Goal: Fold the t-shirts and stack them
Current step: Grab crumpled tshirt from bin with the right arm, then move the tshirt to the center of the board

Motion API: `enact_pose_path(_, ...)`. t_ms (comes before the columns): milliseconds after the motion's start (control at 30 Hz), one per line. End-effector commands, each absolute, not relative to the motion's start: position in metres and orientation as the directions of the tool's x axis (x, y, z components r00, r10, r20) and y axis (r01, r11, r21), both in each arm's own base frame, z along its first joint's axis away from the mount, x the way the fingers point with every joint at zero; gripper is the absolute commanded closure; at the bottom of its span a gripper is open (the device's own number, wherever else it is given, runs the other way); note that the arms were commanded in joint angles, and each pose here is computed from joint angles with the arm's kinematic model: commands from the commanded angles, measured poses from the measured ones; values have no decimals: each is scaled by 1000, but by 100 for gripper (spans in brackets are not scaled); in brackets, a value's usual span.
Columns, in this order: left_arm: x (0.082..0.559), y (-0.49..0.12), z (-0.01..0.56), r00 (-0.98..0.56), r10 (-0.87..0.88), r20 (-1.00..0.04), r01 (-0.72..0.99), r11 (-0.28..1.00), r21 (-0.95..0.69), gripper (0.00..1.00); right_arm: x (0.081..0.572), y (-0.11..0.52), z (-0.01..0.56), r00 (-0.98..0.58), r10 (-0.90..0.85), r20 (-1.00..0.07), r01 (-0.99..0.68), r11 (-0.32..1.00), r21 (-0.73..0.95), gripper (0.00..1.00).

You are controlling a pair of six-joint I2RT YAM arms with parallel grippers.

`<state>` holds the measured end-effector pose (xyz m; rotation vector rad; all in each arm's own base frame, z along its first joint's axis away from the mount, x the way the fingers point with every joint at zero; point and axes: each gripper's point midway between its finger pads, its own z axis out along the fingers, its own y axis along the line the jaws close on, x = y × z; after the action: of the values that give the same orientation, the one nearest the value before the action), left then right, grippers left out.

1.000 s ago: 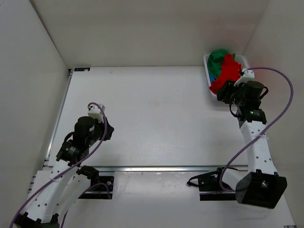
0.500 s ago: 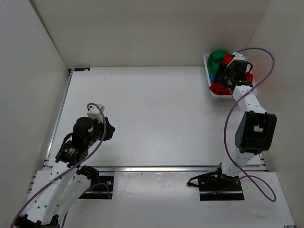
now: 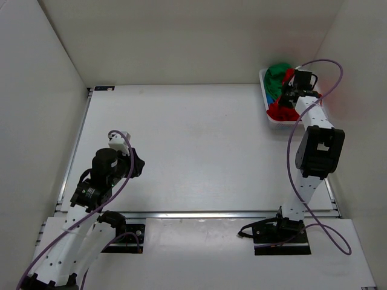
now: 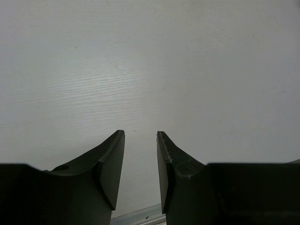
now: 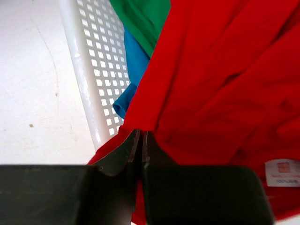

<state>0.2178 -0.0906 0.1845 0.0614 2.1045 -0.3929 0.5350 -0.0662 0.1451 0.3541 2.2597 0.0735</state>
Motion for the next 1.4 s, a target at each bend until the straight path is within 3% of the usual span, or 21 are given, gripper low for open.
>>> enact_pose_path(0,220,-89,187,-523,-130,-842,187,947,-262,55,531,-66,220,-471,324,-820,223,944,244,100)
enact_pose_path(233,219,-89,191,-511,-130,-850,191,947,-259,55,489,-55,336,-198,254,-947,188,958,217,100)
enact_pose_path(367,220,-89,191,-507,-132,-852,188,948,-258,56,469,-22,392,-67,210,-975,11,978,209,100)
enact_pose_path(433,220,-88,189,-511,-129,-850,188,948,-257,56,442,3,448,65,176,-982,-77,982,170,100)
enact_pose_path(633,220,-87,189,-509,-125,-852,187,950,-251,56,348,91,597,388,115,-915,-300,954,-7,100)
enact_pose_path(767,218,-88,191,-503,-141,-853,183,947,-265,56,299,124,633,453,208,-867,-446,895,-18,100)
enact_pose_path(867,220,-70,200,-456,-186,-871,100,961,-258,61,298,150,620,405,276,-872,-557,831,5,100)
enact_pose_path(967,220,-61,204,-438,-212,-873,51,964,-260,64,325,193,586,302,232,-925,-590,807,10,100)
enact_pose_path(1100,221,-57,202,-437,-221,-872,22,967,-255,64,368,282,496,23,127,-992,-712,698,73,100)
enact_pose_path(1267,222,-44,209,-417,-247,-875,-43,967,-252,64,410,357,387,-266,-18,-964,-692,700,178,100)
enact_pose_path(1333,222,-43,207,-421,-242,-874,-48,968,-245,64,436,370,325,-428,-76,-901,-661,706,255,79)
enact_pose_path(1367,223,-39,207,-420,-246,-873,-66,968,-241,62,440,365,334,-461,-64,-885,-631,725,276,64)
